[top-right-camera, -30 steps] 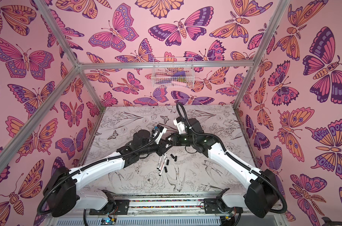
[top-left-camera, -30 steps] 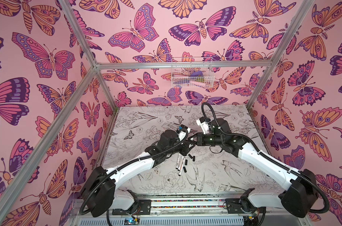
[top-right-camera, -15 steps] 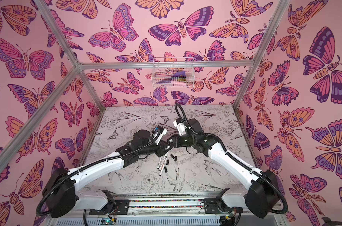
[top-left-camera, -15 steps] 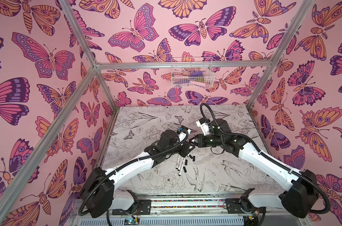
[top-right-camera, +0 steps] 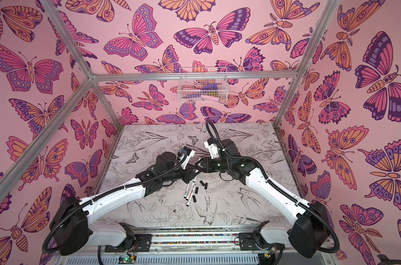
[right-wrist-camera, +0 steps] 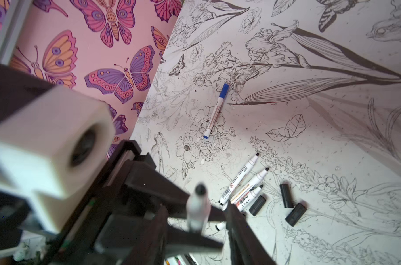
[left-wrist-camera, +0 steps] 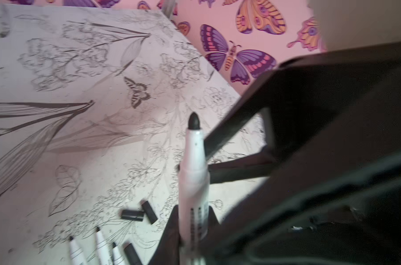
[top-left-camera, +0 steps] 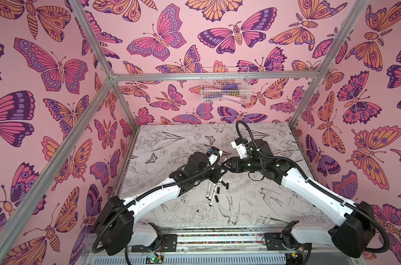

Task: Insert the pens into the pen caps
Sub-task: 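Move the right gripper down to the black caps and grasp one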

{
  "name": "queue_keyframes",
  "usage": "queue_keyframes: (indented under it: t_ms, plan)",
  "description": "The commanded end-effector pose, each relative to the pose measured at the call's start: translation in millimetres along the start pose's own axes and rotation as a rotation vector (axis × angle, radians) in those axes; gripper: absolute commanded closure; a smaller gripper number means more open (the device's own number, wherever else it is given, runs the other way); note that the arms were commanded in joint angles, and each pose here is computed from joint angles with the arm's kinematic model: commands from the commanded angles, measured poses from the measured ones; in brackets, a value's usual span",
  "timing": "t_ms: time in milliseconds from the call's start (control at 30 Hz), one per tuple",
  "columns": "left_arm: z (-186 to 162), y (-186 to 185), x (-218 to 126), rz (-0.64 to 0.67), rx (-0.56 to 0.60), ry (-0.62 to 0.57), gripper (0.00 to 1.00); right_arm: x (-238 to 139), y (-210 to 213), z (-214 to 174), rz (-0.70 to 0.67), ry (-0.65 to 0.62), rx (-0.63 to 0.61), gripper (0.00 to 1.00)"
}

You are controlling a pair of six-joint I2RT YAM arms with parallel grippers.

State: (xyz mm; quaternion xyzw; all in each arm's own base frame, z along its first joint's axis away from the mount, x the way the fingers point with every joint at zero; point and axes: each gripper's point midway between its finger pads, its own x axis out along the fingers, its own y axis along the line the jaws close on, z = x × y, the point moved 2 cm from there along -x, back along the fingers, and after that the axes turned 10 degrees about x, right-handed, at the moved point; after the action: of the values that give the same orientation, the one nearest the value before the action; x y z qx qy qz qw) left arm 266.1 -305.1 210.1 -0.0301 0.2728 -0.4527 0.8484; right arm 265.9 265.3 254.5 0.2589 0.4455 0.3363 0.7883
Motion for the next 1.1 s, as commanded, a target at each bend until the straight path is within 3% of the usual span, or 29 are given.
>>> queue_keyframes:
  t_ms: [0, 100, 267, 433, 667, 1067]
  plan:
    - [-17, 41, -11, 0.244, -0.088, -0.023, 1.0, -16, -1, 7, -0.037, -0.08, -0.024, 0.43]
    - [-37, 65, -22, 0.382, -0.166, -0.01, 1.0, -14, -23, 2, -0.13, -0.074, -0.008, 0.43]
    - [-44, 80, -51, 0.506, -0.23, -0.065, 1.0, 14, -78, -36, -0.332, 0.093, 0.028, 0.47]
    - [-39, 80, -60, 0.518, -0.228, -0.099, 1.0, 43, -107, -68, -0.442, 0.226, 0.045, 0.51]
    - [-34, 77, -60, 0.503, -0.229, -0.108, 1.0, 72, -134, -75, -0.531, 0.262, 0.074, 0.58]
    - [-38, 77, -58, 0.496, -0.248, -0.095, 1.0, 103, -131, -76, -0.596, 0.383, -0.117, 0.62]
